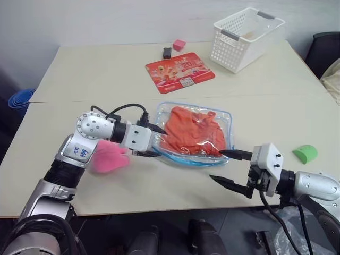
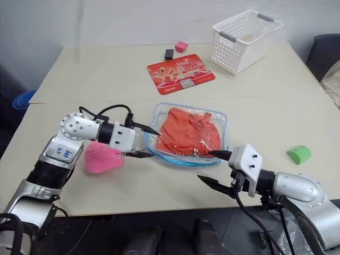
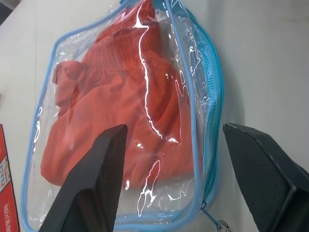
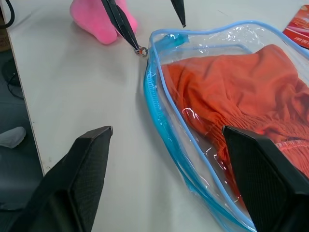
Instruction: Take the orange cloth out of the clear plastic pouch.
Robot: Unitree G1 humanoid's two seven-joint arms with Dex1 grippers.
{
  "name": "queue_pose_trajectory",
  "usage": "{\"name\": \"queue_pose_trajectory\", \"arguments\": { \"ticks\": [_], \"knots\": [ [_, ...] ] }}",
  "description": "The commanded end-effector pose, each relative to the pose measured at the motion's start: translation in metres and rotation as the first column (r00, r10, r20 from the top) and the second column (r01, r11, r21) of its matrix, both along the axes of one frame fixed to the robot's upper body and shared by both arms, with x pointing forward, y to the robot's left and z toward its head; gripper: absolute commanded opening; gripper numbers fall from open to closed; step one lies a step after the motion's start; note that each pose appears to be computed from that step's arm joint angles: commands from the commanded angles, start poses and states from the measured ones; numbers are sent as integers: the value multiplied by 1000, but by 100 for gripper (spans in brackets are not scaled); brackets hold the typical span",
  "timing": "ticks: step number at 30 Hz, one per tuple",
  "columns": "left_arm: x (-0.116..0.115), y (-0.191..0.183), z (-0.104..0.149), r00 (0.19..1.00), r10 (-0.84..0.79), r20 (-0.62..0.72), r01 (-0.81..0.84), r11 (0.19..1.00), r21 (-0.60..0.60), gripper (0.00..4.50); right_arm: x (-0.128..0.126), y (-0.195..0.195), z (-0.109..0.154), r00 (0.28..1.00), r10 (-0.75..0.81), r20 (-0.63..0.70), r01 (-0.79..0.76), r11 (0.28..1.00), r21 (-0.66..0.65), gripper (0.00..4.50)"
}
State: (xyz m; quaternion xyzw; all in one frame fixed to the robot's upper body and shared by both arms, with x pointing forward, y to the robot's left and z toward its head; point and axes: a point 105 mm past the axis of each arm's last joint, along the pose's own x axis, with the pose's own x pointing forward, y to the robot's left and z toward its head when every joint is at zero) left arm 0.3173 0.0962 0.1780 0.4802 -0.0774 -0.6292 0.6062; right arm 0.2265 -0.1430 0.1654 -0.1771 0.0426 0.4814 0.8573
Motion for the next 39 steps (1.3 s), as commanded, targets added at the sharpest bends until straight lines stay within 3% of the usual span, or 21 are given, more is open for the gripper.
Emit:
{"name": "queue_pose_trajectory", "arguments": {
  "ticks": [1, 11, 14, 23, 26, 27, 31, 35, 39],
  "knots": [
    [-1, 0, 2, 999, -27, 28, 26, 999, 28, 329, -4, 4, 7, 999, 18, 44, -18, 1000, 3, 378],
    [11, -11, -7, 996, -7, 90, 4, 999, 43, 329, 0, 4, 9, 998, 12, 56, -12, 1000, 6, 378],
    [9, -15, -4, 997, -11, 83, 11, 1000, 4, 271, 0, 5, 9, 998, 11, 58, -11, 1000, 7, 381],
    [5, -9, -4, 999, -5, 46, 6, 1000, -21, 4, 2, 5, 7, 998, 13, 63, -13, 1000, -1, 381],
    [6, -13, -3, 999, 43, -21, -45, 996, -78, 1, 3, 5, 8, 997, 16, 73, -16, 1000, -3, 381],
    [6, -18, 3, 994, 72, -81, -84, 985, -152, 1, 3, 6, 9, 996, 24, 83, -24, 1000, -10, 381],
    [1, -31, 25, 948, 98, -301, -208, 910, -359, 0, 2, 17, 12, 990, 79, 120, -76, 997, -35, 291],
    [-3, -31, 26, 934, 117, -339, -246, 897, -367, 0, 2, 22, 9, 985, 117, 129, -110, 992, -60, 158],
    [-7, -32, 22, 930, 125, -346, -255, 897, -360, 0, 19, 23, -2, 972, 119, 202, -80, 978, -191, 35]
  ]
}}
